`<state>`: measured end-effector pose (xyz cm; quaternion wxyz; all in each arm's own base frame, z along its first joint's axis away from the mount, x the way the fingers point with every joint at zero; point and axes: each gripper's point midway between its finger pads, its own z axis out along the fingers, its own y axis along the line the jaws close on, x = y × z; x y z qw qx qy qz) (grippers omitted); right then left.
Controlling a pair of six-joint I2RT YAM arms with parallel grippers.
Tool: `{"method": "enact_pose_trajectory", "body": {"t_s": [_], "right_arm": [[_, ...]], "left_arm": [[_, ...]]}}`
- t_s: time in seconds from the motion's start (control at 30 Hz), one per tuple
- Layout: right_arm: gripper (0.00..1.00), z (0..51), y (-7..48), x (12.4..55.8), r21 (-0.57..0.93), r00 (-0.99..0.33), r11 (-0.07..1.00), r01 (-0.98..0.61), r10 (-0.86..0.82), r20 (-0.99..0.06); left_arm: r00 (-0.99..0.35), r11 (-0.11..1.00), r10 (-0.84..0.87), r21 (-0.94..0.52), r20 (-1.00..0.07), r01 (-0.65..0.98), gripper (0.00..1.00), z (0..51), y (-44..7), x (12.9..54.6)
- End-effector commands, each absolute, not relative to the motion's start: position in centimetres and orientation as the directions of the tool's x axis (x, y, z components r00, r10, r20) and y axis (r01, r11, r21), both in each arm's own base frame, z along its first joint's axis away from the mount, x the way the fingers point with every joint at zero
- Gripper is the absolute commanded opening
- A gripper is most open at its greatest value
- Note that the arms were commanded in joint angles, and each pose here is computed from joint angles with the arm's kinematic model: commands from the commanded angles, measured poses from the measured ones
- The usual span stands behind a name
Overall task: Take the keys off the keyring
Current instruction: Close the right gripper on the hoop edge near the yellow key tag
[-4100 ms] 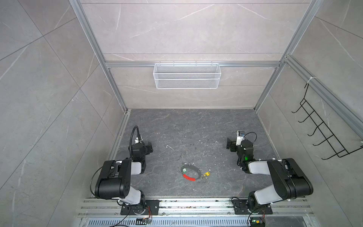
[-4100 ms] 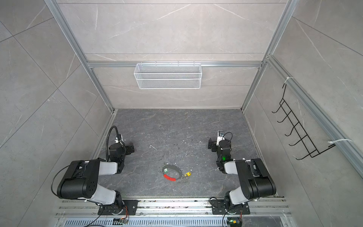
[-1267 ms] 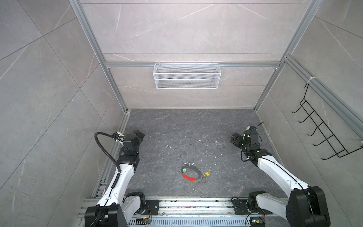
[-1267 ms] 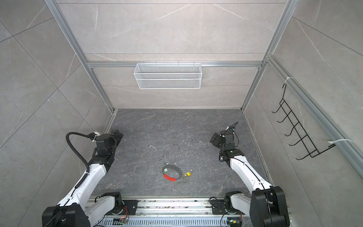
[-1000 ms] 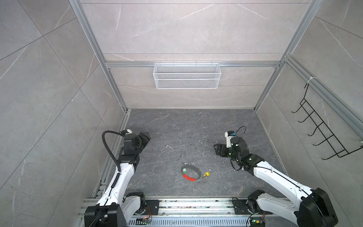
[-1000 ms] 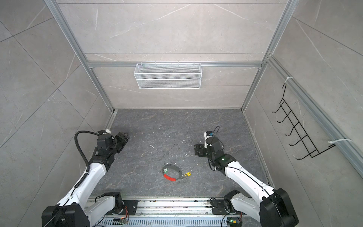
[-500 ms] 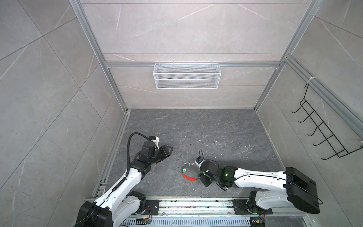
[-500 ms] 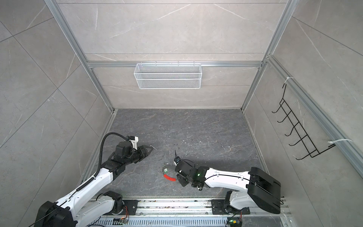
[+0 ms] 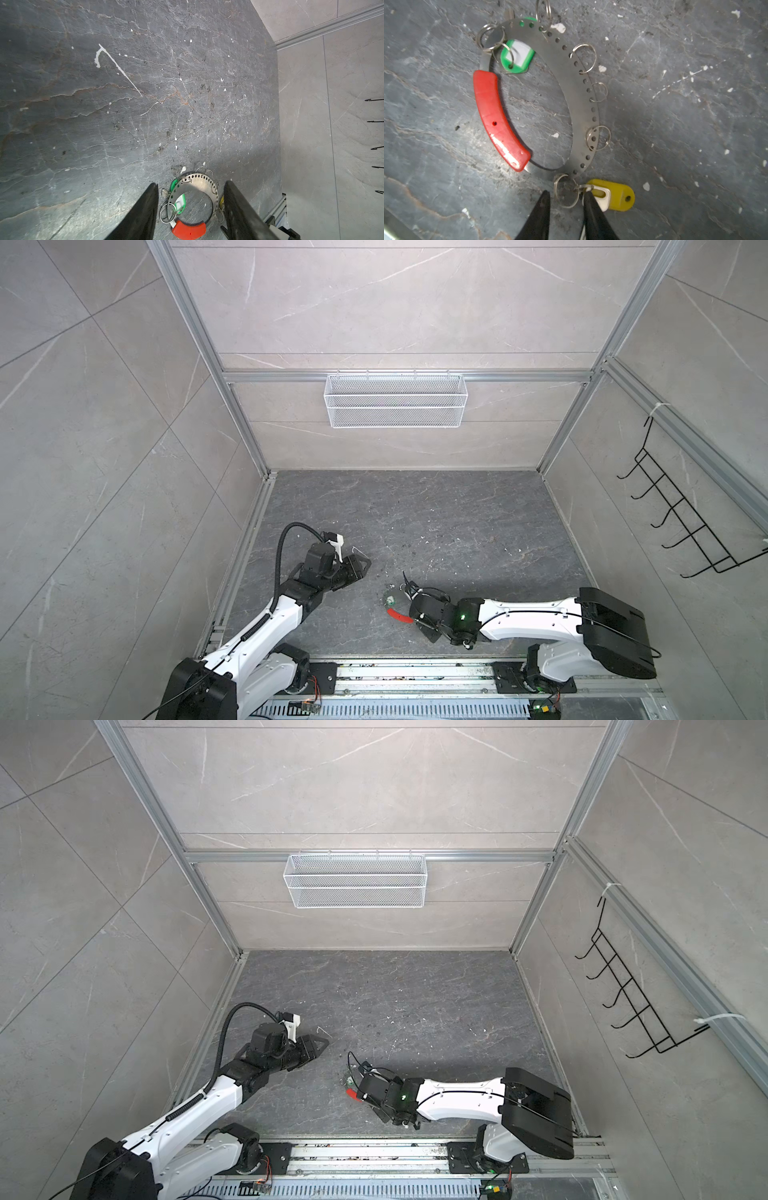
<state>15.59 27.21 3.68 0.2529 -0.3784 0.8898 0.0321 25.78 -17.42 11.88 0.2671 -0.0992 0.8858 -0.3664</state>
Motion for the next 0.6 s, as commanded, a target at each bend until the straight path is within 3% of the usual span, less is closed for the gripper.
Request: {"method": "enact_pose_trajectory", "body": {"t_s": [0.0, 0.57], "right_arm": [[0.31, 3.7, 27.4, 15.3, -0.147, -0.569, 0.684, -0.715, -0.691, -0.446], [0.30, 2.5, 26.9, 15.6, -0.190, -0.567, 0.681, -0.707, -0.707, -0.423]], "left_arm": [[-0.849, 0.702, -0.331, -0.708, -0.412, 0.070, 0.53, 12.5, -18.2, 25.7], [-0.863, 0.694, -0.313, -0.716, -0.396, 0.077, 0.53, 12.5, -18.8, 25.9]]}}
